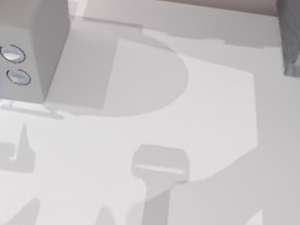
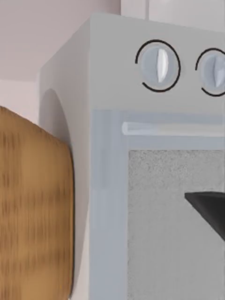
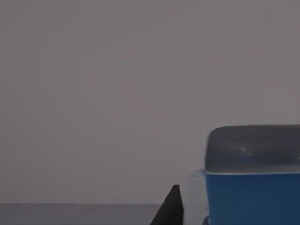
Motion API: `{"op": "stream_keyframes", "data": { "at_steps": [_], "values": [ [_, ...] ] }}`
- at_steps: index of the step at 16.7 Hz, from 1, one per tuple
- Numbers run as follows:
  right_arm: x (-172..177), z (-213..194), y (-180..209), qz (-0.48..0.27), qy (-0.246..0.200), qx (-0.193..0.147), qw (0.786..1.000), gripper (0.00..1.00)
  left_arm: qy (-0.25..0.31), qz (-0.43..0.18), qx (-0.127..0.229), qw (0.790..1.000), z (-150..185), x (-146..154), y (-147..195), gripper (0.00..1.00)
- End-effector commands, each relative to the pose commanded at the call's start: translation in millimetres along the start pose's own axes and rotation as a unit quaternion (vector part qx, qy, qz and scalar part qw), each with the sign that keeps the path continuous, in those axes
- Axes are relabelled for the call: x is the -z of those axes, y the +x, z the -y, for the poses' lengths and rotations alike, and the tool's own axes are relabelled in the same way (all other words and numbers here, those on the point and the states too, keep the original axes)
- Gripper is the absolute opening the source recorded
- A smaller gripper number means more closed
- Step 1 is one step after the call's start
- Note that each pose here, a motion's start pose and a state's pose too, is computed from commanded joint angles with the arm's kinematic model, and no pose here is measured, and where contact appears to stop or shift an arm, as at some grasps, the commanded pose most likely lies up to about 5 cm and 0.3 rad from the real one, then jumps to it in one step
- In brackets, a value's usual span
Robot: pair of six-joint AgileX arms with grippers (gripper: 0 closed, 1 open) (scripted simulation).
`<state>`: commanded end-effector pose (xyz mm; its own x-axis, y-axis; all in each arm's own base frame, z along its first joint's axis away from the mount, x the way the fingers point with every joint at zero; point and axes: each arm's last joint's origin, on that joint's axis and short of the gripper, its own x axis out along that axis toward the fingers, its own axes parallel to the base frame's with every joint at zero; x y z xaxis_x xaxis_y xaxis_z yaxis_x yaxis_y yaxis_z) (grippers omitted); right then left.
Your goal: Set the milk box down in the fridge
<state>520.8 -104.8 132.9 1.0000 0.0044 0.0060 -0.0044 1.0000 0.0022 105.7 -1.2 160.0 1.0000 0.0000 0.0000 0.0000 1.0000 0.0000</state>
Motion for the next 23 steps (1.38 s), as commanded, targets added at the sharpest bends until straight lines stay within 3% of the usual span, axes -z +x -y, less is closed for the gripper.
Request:
{"op": "stream_keyframes", "data": {
  "at_steps": [5,18,23],
  "values": [
    [3.7,-2.1,3.6,-0.007,0.001,-0.001,1.000,0.00,0.000,0.000,0.000,1.000,0.0,0.0,0.0,1.00],
    [3.7,-2.1,3.6,-0.007,0.001,-0.001,1.000,0.98,0.000,0.000,0.000,1.000,0.0,0.0,0.0,1.00],
    [3.7,-2.1,3.6,-0.007,0.001,-0.001,1.000,1.00,0.000,0.000,0.000,1.000,0.0,0.0,0.0,1.00]
  ]
}}
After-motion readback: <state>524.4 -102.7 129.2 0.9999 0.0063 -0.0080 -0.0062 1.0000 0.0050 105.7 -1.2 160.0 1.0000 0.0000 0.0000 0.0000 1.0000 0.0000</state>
